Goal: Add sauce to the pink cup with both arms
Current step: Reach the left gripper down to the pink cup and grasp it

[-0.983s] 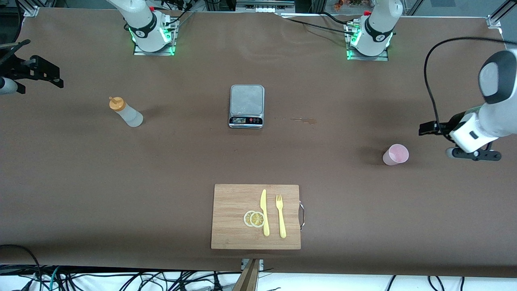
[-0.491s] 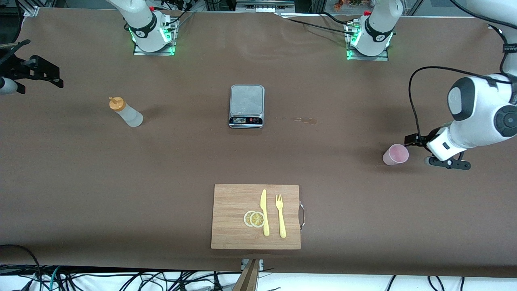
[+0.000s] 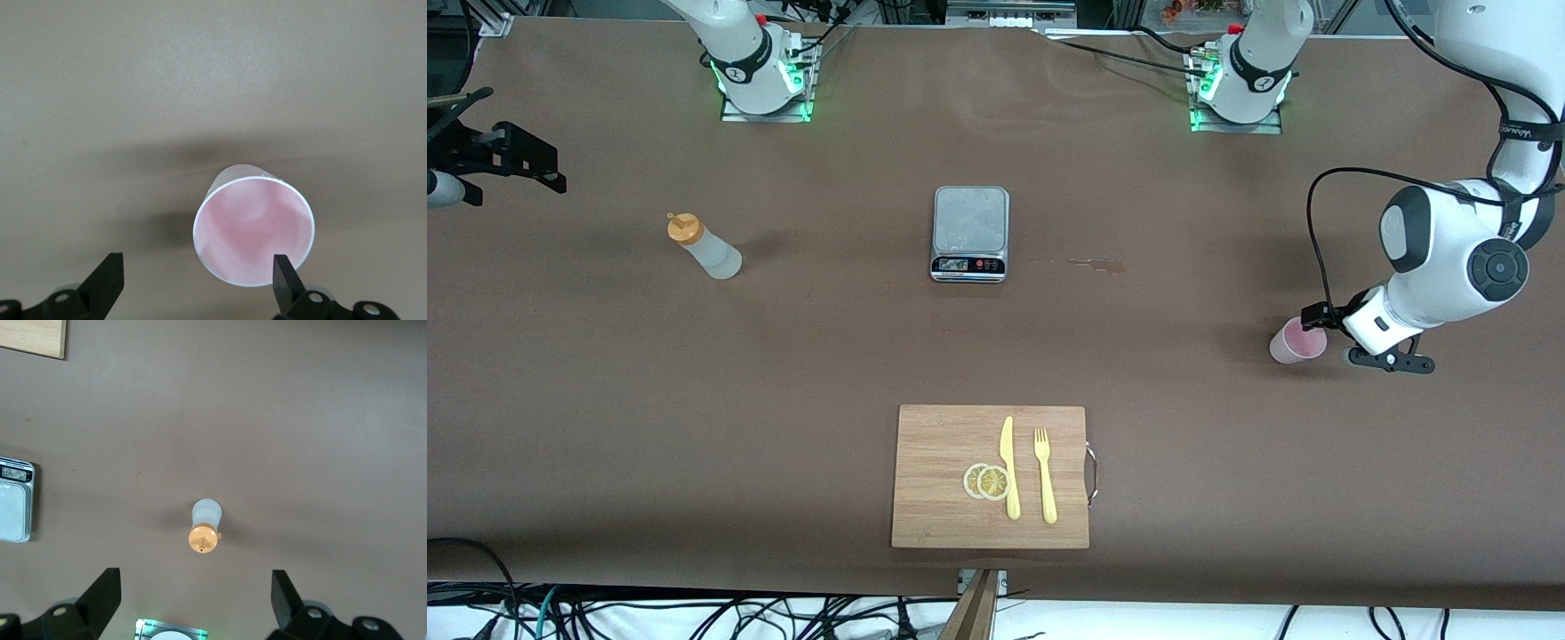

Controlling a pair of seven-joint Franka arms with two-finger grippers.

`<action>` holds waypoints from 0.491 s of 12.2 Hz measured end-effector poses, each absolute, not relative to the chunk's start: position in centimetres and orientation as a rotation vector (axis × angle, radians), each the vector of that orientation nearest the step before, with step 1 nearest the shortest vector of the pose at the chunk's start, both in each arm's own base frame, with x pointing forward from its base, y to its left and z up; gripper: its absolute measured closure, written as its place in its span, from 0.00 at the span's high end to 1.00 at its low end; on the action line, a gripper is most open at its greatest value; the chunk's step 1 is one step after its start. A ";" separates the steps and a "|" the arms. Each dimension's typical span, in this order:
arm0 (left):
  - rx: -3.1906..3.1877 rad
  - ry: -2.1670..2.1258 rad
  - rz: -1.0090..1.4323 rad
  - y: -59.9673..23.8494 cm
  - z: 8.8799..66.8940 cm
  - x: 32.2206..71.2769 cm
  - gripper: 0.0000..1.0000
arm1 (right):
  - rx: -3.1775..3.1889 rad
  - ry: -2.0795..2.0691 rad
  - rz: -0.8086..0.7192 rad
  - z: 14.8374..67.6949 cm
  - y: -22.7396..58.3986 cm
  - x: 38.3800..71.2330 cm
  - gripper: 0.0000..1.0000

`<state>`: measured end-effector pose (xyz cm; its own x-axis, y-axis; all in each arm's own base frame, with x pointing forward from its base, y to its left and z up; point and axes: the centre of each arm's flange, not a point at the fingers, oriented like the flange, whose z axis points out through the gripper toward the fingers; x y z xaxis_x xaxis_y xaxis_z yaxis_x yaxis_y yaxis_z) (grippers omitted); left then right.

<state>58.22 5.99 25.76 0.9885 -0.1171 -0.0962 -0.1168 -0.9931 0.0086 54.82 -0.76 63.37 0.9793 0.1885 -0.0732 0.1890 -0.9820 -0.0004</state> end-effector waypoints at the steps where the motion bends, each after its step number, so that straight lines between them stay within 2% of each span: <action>1: 3.132 -0.182 -0.140 6.1 25.1 57.9 0.98 | 3.119 0.298 -0.115 63.4 -0.7 54.8 1.00; 6: 3.137 -0.165 -0.132 6.8 23.9 56.9 0.94 | 3.119 0.299 -0.115 63.4 -0.7 54.8 1.00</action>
<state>56.95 6.75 23.92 0.9910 -0.1044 -0.0837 -0.1046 -0.9945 0.0018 54.82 -0.70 63.36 0.9791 0.1895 -0.0734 0.1900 -0.9818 -0.0005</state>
